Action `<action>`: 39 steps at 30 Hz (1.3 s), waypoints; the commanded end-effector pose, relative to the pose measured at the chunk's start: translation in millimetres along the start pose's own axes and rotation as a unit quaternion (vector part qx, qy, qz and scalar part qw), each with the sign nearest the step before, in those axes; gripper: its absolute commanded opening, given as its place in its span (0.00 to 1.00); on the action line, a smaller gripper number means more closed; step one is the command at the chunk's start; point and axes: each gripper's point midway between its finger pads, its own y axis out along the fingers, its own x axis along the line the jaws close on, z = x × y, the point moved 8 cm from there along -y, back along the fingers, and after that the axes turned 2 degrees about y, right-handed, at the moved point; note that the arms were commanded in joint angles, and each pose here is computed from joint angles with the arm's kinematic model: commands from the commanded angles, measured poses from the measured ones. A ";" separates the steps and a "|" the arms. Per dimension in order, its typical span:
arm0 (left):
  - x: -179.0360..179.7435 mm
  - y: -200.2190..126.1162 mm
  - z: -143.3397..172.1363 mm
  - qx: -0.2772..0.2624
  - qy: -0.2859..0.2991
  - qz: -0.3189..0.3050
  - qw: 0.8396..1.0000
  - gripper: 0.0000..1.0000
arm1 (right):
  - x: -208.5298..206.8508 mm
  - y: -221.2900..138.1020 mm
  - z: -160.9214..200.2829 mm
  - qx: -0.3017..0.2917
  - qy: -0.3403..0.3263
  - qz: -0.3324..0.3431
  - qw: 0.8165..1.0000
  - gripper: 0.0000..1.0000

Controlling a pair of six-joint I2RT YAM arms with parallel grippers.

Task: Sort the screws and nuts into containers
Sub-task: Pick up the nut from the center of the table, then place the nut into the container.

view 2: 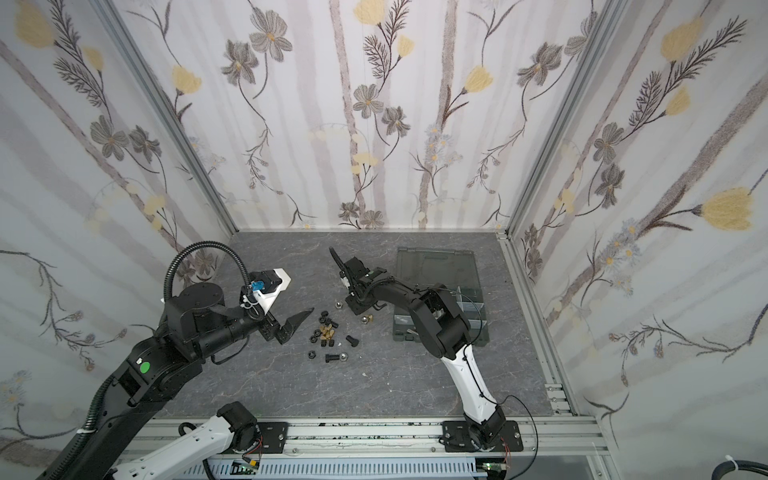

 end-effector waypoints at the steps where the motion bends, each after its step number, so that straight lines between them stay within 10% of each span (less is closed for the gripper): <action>1: 2.0 0.5 -3.7 -0.010 0.011 -0.007 1.000 1.00 | -7.0 -0.2 20.2 0.054 -0.003 0.024 0.998 0.33; 21: 2.4 3.6 -6.0 -0.013 0.013 -0.004 1.000 1.00 | -21.9 -72.5 2.3 -0.006 0.026 0.044 0.999 0.25; 39: 2.0 5.0 -7.8 -0.014 0.012 0.001 1.000 1.00 | -74.8 -99.8 69.6 0.029 0.095 0.093 0.991 0.25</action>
